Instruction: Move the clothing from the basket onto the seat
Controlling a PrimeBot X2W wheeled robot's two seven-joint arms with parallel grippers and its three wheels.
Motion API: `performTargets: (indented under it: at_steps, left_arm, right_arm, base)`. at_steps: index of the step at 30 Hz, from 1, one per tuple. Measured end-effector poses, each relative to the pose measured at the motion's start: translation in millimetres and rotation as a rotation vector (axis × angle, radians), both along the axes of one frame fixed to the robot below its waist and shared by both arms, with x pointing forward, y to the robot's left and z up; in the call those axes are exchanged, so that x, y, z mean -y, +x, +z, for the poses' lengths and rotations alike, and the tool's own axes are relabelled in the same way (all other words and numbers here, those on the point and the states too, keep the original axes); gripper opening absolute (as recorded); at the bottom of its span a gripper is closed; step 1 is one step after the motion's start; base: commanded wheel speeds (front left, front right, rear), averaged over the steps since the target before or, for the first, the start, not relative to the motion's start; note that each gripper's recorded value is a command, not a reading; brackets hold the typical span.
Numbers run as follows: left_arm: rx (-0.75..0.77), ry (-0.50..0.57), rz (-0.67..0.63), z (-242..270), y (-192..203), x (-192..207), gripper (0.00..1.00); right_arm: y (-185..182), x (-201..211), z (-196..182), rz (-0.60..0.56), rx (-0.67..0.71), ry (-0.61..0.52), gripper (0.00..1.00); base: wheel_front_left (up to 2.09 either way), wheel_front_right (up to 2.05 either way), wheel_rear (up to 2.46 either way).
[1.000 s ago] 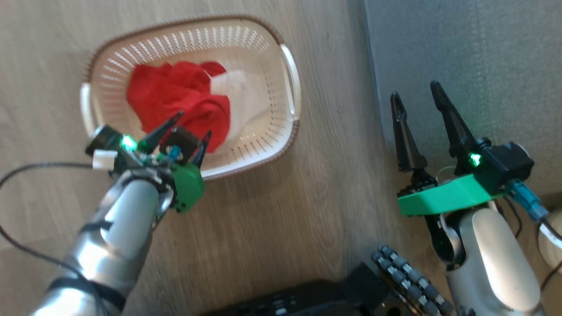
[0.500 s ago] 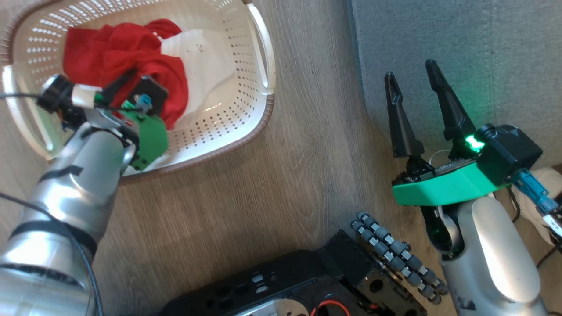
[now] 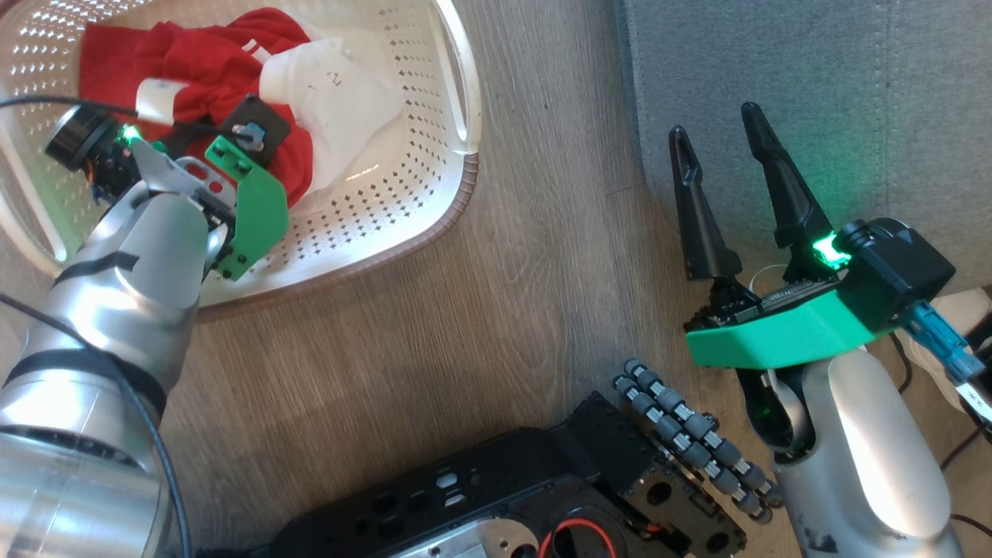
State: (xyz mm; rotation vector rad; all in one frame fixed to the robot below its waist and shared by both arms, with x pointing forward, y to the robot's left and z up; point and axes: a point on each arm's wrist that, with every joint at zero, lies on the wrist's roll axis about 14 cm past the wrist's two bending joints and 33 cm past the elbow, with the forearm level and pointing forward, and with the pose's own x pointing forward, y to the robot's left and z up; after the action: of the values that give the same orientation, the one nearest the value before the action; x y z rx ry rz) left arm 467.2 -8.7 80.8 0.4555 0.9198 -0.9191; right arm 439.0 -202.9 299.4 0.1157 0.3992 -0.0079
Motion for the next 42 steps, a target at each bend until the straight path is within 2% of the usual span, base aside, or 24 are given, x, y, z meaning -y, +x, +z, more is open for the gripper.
performTargets:
  at_steps: [13, 15, 24, 30, 37, 42]
  left_arm:
    - [-0.059, 0.057, -0.023, -6.4, -5.6, -1.9, 1.00]
    - [-0.074, 0.065, -0.028, -7.2, -8.9, -2.9, 0.00]
    - [-0.092, 0.049, 0.021, -3.7, -8.2, -9.1, 0.00]
    - [-0.050, -0.010, 0.072, 13.7, 4.2, -6.1, 0.00]
    - [0.010, -0.111, 0.133, 54.4, 2.9, 5.4, 0.00]
    - [0.087, -0.115, 0.192, 87.8, 8.1, -11.1, 0.00]
  right_arm:
    - [-2.8, 1.7, -4.7, -0.009, -0.016, 0.005, 1.00]
    - [-2.3, 1.5, -5.6, -0.009, -0.016, 0.006, 1.00]
    - [3.1, -3.0, -5.2, 0.006, -0.003, 0.009, 1.00]
    - [16.1, -5.6, 9.4, 0.028, 0.047, -0.003, 1.00]
    - [24.0, -8.8, 29.1, 0.046, 0.099, -0.020, 1.00]
    - [27.9, -17.0, 51.6, 0.071, 0.152, -0.026, 1.00]
  base:
    - [0.00, 0.00, 0.00]
    - [0.00, 0.00, 0.00]
    - [0.00, 0.00, 0.00]
    - [0.00, 0.00, 0.00]
    - [0.00, 0.00, 0.00]
    - [0.00, 0.00, 0.00]
